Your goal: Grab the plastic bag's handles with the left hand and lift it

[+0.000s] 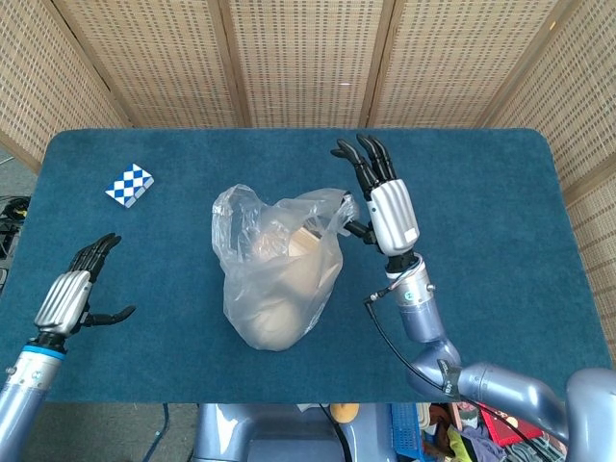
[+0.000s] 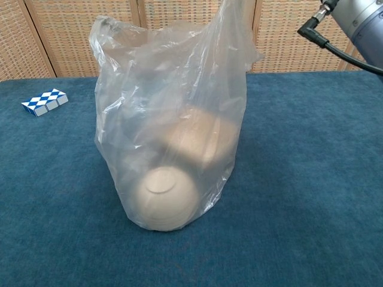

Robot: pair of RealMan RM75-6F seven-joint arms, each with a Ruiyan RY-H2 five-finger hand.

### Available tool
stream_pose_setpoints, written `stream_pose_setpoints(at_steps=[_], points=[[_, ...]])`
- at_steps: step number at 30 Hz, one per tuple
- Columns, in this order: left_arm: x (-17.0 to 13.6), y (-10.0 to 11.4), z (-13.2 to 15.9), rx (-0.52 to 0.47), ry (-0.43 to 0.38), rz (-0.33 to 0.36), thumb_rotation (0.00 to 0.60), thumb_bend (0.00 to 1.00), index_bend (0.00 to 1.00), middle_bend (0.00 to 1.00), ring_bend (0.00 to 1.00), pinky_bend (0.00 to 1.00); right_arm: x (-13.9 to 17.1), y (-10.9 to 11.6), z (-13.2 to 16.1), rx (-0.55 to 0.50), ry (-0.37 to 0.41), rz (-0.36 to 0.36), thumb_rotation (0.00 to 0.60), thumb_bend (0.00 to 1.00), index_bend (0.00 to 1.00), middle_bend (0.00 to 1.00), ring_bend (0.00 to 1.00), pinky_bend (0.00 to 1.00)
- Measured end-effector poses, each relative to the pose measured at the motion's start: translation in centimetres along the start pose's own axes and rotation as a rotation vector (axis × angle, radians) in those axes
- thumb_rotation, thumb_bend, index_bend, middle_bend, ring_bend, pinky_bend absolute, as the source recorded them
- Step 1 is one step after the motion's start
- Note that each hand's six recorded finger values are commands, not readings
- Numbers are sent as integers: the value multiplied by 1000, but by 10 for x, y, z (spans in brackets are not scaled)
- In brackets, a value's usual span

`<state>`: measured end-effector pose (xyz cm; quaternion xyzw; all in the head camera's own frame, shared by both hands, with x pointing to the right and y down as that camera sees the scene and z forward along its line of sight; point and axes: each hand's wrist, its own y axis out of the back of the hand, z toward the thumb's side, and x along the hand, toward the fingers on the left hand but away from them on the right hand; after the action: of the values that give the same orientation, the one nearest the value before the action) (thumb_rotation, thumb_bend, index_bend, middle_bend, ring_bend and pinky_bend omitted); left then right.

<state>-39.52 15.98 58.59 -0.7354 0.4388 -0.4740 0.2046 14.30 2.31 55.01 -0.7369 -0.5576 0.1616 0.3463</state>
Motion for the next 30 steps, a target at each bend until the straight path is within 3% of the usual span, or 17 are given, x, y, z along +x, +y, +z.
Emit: stream_pose_setpoints(at_steps=[6, 13, 21, 30], points=[[12, -7, 18, -113, -67, -63, 600, 218, 0, 0, 0, 0, 5, 1, 2, 24, 24, 16, 600, 835, 0, 244, 30, 8], [28, -15, 48, -392, -151, -208, 600, 200, 0, 0, 0, 0, 7, 2, 7, 34, 39, 21, 600, 836, 0, 244, 30, 7], [56, -26, 71, -623, -158, -393, 600, 166, 0, 0, 0, 0, 7, 1, 8, 27, 34, 22, 600, 836, 0, 244, 30, 8], [88, -32, 92, -778, -176, -515, 600, 149, 0, 0, 0, 0, 11, -2, 14, 45, 68, 45, 600, 837, 0, 245, 30, 7]])
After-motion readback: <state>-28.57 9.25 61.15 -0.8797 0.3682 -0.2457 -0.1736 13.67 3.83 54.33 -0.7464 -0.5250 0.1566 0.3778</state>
